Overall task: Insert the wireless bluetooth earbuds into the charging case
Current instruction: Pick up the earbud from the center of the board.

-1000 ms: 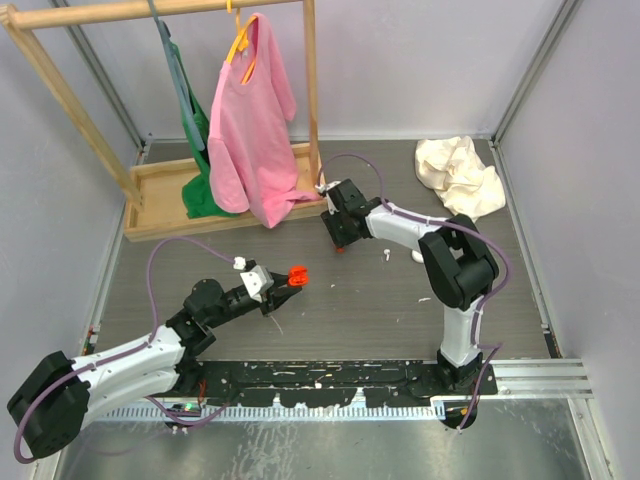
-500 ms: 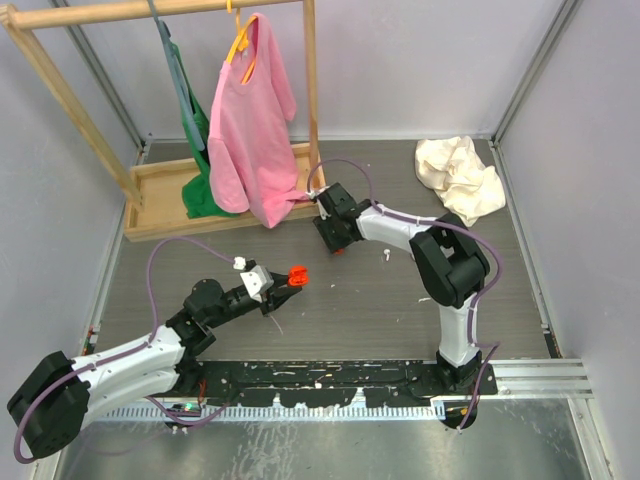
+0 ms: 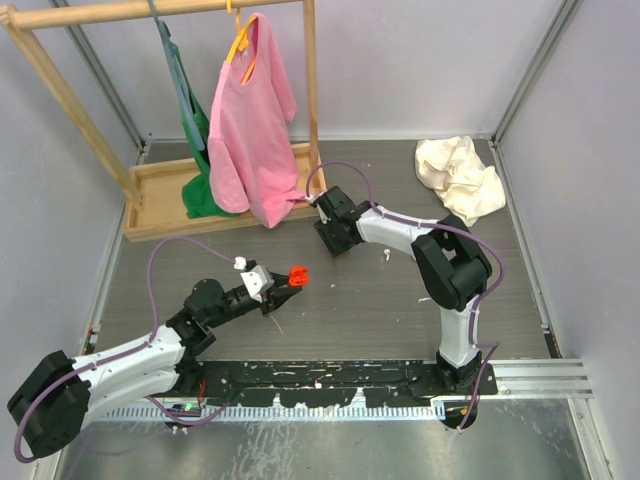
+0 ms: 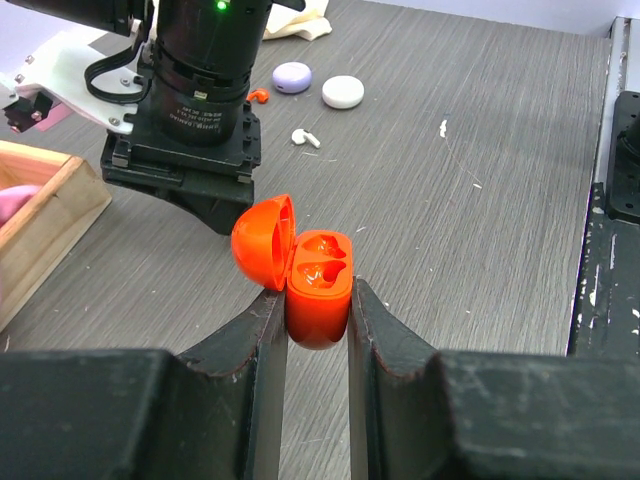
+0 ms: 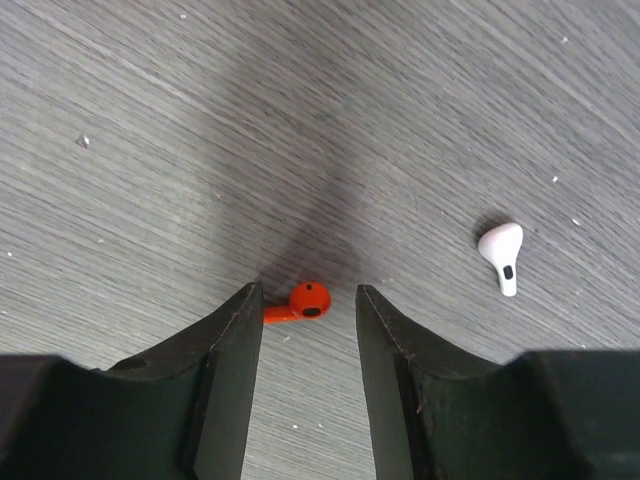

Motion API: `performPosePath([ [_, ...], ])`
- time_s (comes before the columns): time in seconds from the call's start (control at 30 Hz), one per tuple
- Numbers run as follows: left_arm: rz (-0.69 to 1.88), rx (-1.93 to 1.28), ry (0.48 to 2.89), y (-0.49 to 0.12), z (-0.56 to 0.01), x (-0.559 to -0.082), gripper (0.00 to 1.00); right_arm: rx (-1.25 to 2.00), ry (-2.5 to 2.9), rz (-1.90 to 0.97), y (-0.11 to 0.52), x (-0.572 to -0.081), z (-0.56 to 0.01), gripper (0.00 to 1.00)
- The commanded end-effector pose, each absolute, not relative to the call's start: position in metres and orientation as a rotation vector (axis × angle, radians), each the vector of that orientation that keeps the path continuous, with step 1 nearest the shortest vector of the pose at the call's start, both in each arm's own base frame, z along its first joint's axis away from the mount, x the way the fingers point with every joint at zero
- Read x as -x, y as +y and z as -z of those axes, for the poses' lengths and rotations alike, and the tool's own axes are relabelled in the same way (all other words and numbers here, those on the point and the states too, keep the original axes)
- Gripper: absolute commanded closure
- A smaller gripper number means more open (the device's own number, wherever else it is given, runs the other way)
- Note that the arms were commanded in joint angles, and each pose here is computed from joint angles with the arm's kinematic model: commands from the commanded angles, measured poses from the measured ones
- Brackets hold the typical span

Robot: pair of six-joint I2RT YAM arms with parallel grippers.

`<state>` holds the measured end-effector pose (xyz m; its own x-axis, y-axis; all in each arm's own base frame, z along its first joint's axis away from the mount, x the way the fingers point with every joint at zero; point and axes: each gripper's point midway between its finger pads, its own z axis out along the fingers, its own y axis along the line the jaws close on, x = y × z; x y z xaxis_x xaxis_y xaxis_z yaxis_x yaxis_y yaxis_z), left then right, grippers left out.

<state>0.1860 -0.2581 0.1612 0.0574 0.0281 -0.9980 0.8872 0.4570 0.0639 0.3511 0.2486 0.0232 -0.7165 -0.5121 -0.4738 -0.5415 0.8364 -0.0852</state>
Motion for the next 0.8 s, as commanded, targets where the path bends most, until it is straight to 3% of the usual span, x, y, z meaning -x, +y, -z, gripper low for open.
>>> performPosePath([
  [0.0,0.819,-0.865,1.282,-0.263,-0.187,-0.188,1.00,0.758,2.464,-0.059,0.244,-0.354,-0.051,0.52],
  [0.5,0.820,-0.865,1.278,-0.262,-0.189,-0.187,1.00,0.679,2.451,-0.225,0.258,-0.347,-0.073,0.52],
  [0.77,0.823,-0.865,1.276,-0.262,-0.189,-0.186,1.00,0.596,2.487,-0.279,0.256,-0.354,-0.059,0.58],
])
